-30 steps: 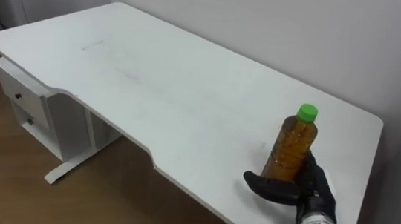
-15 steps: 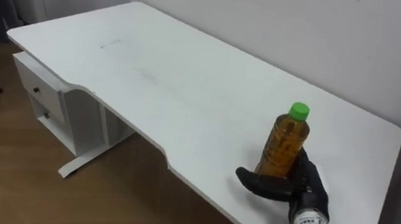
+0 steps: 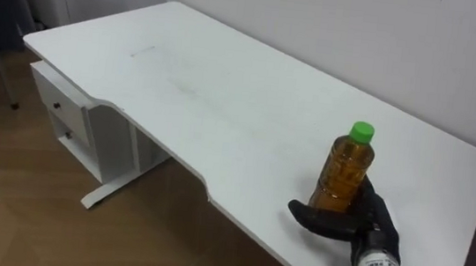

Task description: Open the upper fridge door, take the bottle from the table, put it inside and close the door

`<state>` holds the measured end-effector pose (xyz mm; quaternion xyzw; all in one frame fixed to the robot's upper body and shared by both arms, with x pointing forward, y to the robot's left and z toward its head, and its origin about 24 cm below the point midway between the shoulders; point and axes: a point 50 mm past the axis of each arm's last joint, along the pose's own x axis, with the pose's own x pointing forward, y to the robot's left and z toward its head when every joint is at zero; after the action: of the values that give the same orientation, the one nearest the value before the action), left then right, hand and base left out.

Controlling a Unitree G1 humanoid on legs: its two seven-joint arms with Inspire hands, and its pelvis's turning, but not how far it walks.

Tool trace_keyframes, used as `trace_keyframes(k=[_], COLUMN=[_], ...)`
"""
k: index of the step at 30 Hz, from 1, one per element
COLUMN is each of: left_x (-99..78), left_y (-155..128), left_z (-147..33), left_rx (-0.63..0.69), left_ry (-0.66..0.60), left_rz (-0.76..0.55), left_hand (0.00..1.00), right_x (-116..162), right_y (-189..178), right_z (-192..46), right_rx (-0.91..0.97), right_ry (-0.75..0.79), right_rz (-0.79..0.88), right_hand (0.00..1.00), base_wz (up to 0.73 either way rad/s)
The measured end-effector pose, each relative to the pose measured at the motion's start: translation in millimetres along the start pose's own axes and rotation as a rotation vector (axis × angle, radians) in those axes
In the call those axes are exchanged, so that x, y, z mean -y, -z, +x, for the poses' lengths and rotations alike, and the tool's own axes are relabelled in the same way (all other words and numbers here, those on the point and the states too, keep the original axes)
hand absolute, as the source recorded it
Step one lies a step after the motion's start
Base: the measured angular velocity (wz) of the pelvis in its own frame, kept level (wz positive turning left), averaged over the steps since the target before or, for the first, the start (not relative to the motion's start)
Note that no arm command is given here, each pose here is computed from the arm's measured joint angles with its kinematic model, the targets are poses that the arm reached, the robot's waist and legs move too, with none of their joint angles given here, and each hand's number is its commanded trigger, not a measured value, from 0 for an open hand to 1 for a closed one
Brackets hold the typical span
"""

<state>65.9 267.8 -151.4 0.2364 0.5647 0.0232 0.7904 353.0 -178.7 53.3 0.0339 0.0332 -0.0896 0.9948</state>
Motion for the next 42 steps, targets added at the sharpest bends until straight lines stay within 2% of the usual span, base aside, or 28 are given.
trace_keyframes(k=[17, 40, 41, 42], left_x=[1.8, 1.0, 0.7, 0.7], left_y=[6, 15, 15, 15], left_z=[-2.1, -4.2, -4.1, -4.1], left_rx=[-0.018, -0.039, -0.038, -0.038], left_ry=[-0.039, -0.044, -0.044, -0.044], left_rz=[-0.032, -0.061, -0.061, -0.062], left_hand=[0.0, 0.0, 0.0, 0.0], right_x=[13, 17, 17, 17], right_y=[-2, 2, 2, 2], right_z=[8, 6, 6, 6], right_rx=[-0.003, -0.02, -0.02, -0.02], right_ry=[0.172, 0.264, 0.265, 0.265], right_rz=[-0.058, -0.087, -0.087, -0.087], right_hand=[0.0, 0.0, 0.11, 0.87], base_wz=[0.02, 0.04, 0.06, 0.05])
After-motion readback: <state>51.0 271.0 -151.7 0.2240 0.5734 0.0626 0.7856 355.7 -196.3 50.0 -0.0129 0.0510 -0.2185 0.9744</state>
